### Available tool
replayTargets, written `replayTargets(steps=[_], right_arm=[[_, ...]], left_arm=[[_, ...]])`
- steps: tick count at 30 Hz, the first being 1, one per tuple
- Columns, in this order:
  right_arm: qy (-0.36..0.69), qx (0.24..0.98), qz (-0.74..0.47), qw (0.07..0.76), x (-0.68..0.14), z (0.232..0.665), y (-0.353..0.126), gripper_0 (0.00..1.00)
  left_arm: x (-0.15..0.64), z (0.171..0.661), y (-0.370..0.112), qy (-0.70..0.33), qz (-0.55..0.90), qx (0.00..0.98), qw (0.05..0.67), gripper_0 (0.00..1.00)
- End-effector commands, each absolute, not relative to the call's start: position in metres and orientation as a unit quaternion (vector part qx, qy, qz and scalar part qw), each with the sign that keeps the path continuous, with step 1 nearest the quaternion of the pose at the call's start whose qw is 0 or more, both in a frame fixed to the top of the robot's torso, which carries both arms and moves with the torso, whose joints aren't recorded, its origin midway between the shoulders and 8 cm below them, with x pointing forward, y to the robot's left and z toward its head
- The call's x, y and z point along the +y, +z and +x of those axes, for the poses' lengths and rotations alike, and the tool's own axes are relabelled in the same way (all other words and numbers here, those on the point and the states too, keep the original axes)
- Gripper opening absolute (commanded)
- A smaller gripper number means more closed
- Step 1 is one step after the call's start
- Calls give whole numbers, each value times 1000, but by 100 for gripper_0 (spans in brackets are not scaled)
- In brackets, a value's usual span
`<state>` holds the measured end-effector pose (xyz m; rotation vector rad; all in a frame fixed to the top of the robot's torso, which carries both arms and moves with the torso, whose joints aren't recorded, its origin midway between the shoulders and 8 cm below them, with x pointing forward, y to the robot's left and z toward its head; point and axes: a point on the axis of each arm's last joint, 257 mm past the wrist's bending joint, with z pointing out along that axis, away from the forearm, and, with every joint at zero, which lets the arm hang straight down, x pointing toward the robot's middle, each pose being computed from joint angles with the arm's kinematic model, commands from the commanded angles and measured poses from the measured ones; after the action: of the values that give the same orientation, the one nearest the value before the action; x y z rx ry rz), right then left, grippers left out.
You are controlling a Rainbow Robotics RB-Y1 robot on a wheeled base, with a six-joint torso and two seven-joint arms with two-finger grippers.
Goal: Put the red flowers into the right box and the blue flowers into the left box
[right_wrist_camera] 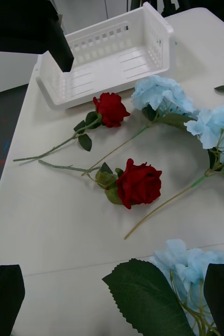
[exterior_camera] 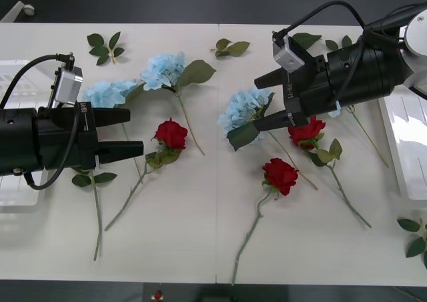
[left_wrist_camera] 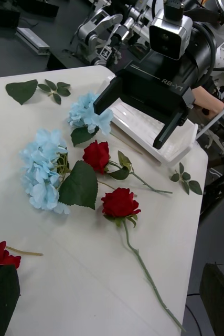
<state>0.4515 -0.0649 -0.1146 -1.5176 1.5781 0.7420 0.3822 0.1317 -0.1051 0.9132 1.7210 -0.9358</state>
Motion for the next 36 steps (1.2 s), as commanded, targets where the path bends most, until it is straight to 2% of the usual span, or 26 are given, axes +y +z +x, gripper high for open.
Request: replayTargets(steps=[1,6,7,10,16,22,27,33,36], right_arm=[[307,649,-590,370,-77,436,-159,100],[309,655,-576,378,-83,442,-151,100],[306,655,-579,377,-85,443,-148,100],[289,651,-598,368,-98,445,-131,100],[278,739,-528,312,-131,456,-90,100],[199,859,-395,258,-200,479,-57,100],[110,922,-293,228,-277,499,-68,100],[3,942,-272,198,-351,511,-99,100],[-34,934,-301,188,-373,515,-116,100]], left_arm=[[131,386,-93,-373,384,694,482,100],[131,386,-93,-373,384,694,482,100],[131,374,-131,-398,350,716,455,100],[129,374,-129,-411,336,713,458,99],[146,386,-123,-391,333,720,468,100],[206,422,-130,-347,317,751,463,100],[269,449,-157,-298,305,790,441,100],[315,459,-187,-250,270,837,404,100],[333,459,-203,-228,245,863,379,100]])
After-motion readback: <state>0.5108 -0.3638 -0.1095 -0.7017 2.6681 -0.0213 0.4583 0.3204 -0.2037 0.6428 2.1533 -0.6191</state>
